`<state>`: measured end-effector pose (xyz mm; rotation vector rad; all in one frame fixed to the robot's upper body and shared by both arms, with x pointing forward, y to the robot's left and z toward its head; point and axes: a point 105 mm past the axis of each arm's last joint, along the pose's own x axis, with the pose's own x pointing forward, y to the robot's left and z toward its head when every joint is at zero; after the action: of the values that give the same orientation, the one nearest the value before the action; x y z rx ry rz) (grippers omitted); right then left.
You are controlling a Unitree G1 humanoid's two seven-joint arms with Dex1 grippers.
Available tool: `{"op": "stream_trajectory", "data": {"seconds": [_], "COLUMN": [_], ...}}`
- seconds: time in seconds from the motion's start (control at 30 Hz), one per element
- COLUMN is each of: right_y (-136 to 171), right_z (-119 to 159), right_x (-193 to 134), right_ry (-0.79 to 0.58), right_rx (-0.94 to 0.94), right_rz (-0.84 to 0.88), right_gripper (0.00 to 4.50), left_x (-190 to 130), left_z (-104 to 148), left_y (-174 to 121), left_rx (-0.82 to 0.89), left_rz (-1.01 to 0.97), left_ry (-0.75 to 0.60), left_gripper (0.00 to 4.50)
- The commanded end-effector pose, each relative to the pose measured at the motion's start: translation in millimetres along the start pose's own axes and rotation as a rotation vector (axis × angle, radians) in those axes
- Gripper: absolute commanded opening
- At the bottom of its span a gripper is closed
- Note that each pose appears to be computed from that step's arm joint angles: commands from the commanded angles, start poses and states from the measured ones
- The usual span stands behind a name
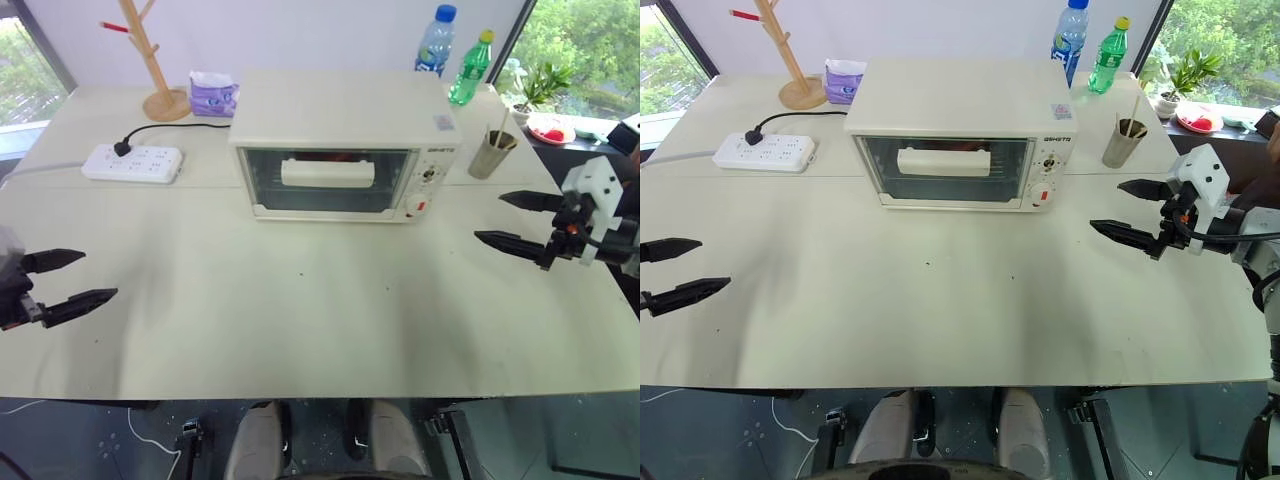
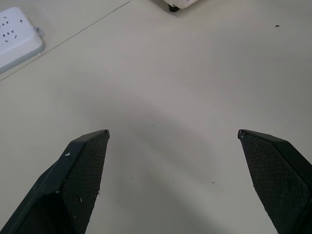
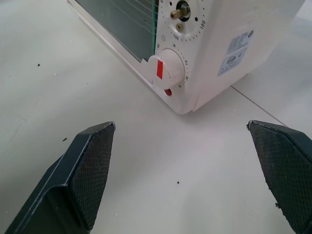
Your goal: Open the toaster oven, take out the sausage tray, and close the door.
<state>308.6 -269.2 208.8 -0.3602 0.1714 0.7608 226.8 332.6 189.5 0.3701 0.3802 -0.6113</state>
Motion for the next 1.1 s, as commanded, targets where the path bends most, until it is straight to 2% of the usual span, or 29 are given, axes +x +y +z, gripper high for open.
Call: {"op": "stream_trajectory", "data": {"seconds": [0.03,0.23,0.57,0.83,1.1], "right_y": [-2.8,-1.9,7.4,47.6,79.7], "right_z": [8.6,7.0,11.7,46.8,63.1], "right_x": [-1.9,-2.1,1.0,20.0,58.6], "right_ry": [-0.027,-0.036,-0.066,-0.155,-0.211], "right_rx": [-0.037,-0.041,-0.017,-0.003,-0.026], "right_rz": [-0.013,-0.017,-0.001,0.157,0.258], "right_gripper": [4.5,4.5,4.5,4.5,4.5], "left_x": [-6.1,-1.4,7.9,36.9,75.8], "left_z": [2.3,11.1,41.6,104.3,137.4], "left_y": [0.4,7.3,3.7,-22.6,-50.2], "left_rx": [0.096,0.077,0.028,0.095,0.21], "left_rz": [0.022,0.068,0.015,-0.249,-0.515], "left_ry": [0.036,-0.028,-0.161,-0.301,-0.314], "left_gripper": [4.48,4.48,4.48,4.48,4.48]}}
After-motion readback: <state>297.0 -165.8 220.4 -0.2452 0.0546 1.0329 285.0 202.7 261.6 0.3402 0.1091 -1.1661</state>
